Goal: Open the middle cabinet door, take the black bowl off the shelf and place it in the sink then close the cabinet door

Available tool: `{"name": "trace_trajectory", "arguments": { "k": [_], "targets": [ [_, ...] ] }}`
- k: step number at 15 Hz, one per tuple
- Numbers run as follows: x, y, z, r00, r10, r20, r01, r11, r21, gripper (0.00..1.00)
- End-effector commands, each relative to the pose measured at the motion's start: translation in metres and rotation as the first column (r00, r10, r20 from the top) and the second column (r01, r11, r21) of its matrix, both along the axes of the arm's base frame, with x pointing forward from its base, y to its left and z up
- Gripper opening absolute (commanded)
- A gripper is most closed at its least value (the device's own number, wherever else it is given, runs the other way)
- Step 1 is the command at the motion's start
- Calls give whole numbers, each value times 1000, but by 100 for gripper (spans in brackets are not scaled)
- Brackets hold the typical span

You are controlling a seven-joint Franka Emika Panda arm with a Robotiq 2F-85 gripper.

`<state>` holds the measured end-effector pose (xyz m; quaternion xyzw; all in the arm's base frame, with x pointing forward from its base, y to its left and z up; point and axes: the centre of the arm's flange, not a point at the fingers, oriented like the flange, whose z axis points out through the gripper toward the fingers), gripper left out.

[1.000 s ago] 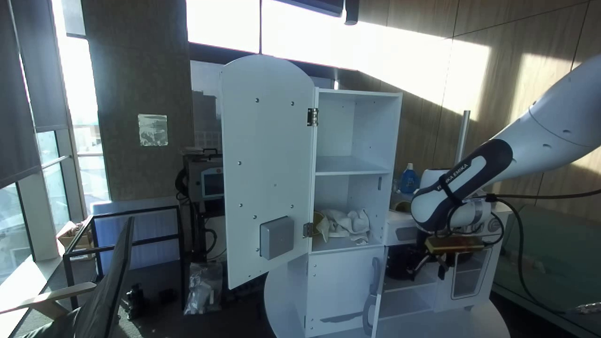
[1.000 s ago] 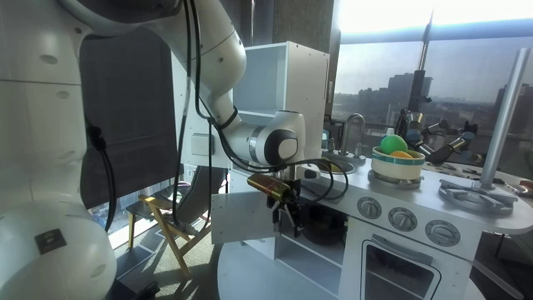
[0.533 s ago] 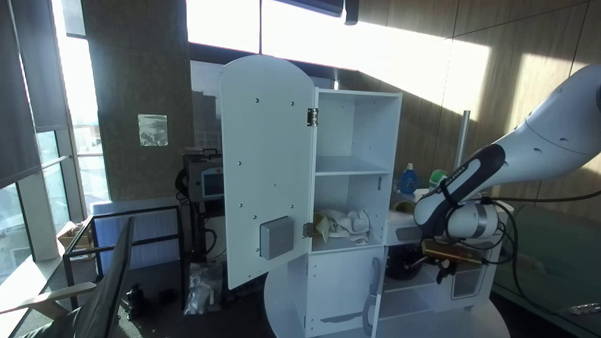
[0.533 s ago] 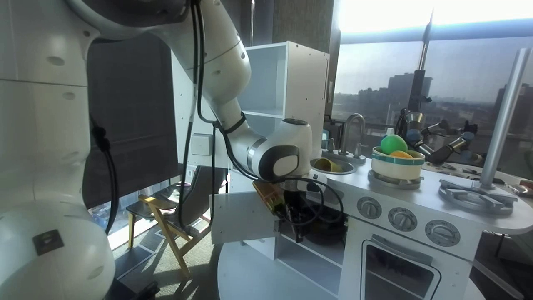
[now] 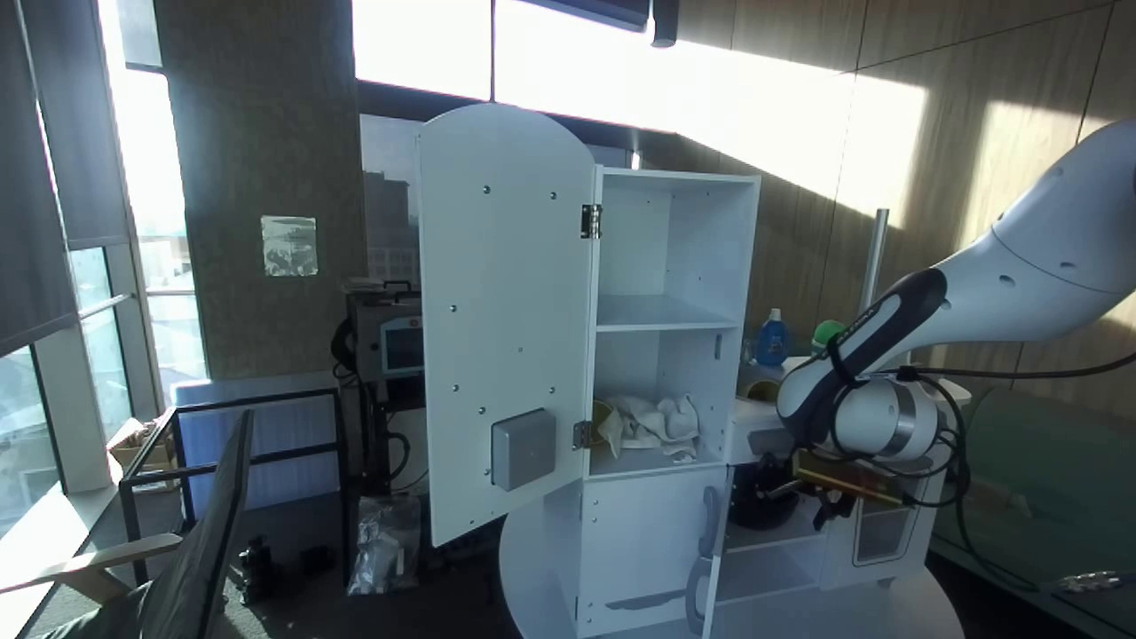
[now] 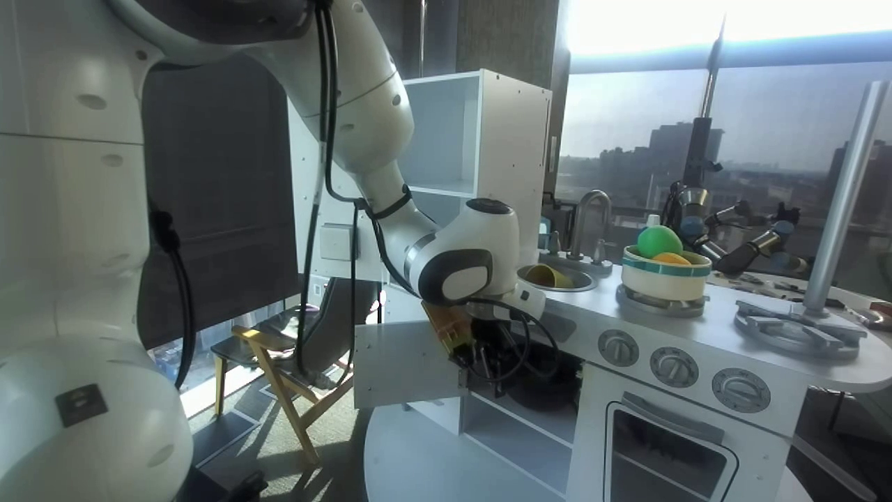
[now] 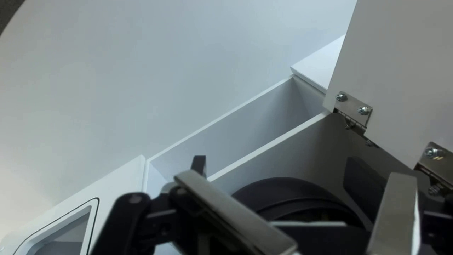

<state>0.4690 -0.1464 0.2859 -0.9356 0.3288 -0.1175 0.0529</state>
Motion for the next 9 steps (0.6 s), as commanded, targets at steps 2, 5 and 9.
{"name": "trace_trajectory", "arguments": {
  "k": [2, 5, 9],
  "targets": [
    [12, -13, 5, 998, -66, 15, 65, 997, 36, 100],
    [14, -35, 4, 986, -165, 20, 164, 984, 68, 100],
    [0, -52, -17, 997, -63, 55, 61, 998, 26, 100]
  ]
}}
